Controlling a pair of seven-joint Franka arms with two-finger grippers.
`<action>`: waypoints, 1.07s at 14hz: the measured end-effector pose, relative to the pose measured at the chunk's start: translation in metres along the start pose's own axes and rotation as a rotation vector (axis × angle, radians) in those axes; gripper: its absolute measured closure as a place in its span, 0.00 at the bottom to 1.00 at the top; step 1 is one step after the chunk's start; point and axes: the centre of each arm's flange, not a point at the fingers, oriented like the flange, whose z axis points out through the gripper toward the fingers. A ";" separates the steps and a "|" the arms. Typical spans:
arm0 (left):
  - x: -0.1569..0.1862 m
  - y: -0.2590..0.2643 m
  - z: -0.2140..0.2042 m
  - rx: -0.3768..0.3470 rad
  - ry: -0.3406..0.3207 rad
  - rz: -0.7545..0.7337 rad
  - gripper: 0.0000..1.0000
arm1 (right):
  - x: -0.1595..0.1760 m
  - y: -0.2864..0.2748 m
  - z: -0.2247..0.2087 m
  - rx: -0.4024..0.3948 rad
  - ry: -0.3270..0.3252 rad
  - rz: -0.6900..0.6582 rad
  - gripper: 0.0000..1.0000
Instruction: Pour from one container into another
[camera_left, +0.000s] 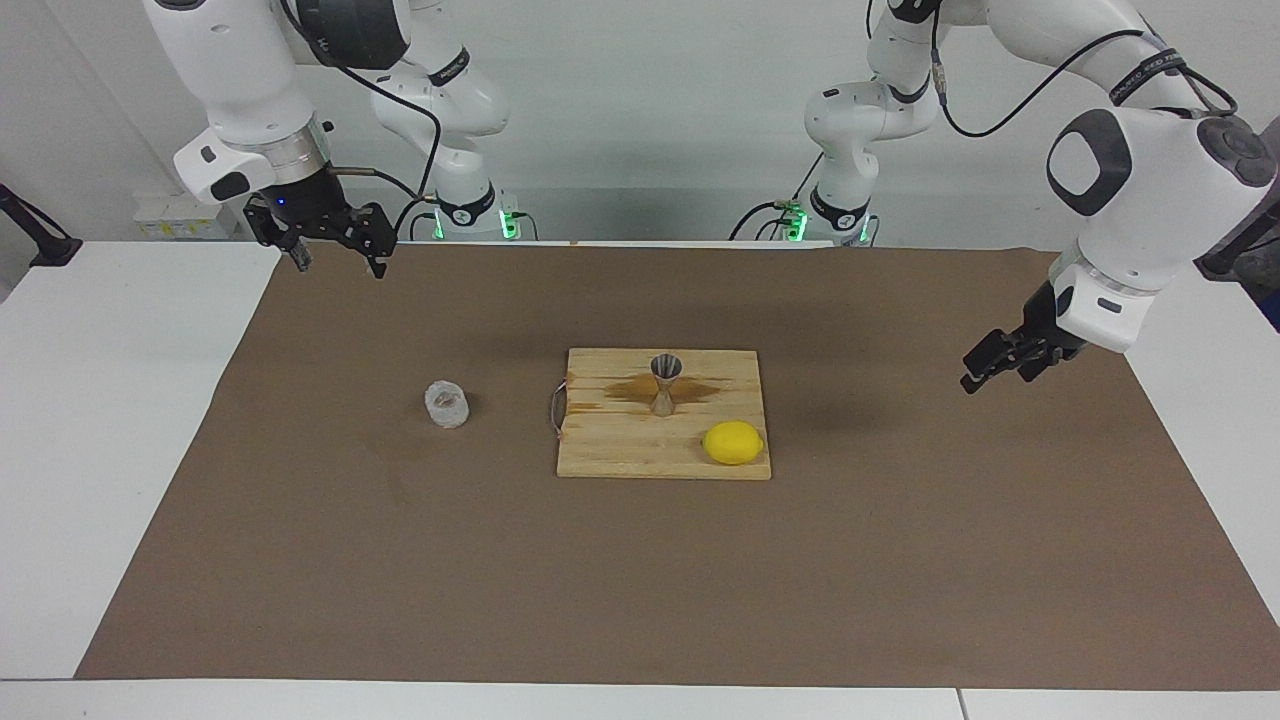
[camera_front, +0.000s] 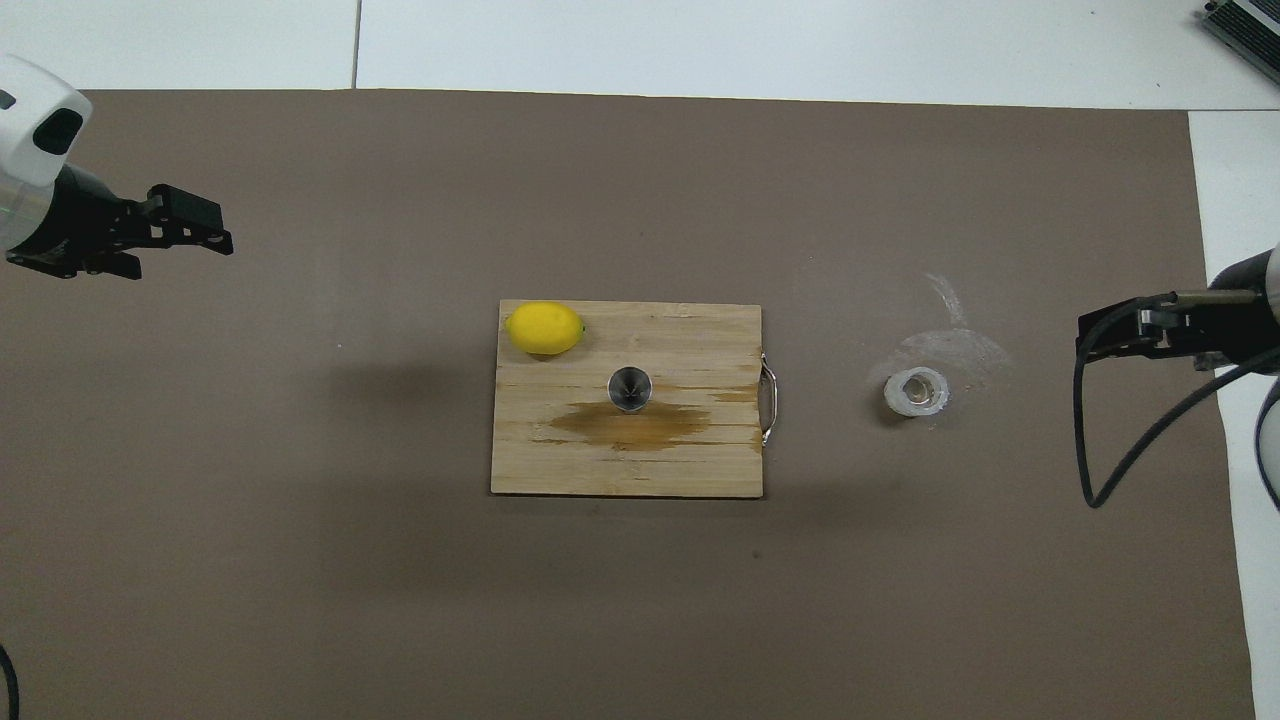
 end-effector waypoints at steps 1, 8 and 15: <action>0.002 -0.002 -0.008 0.008 0.017 0.036 0.00 | 0.000 0.000 0.000 0.000 0.000 0.000 0.00; -0.008 -0.005 -0.060 0.082 0.020 0.116 0.00 | 0.000 0.000 0.000 0.000 0.000 0.000 0.00; -0.040 0.009 -0.073 0.094 -0.032 0.138 0.00 | 0.000 0.000 0.000 0.000 0.000 0.000 0.00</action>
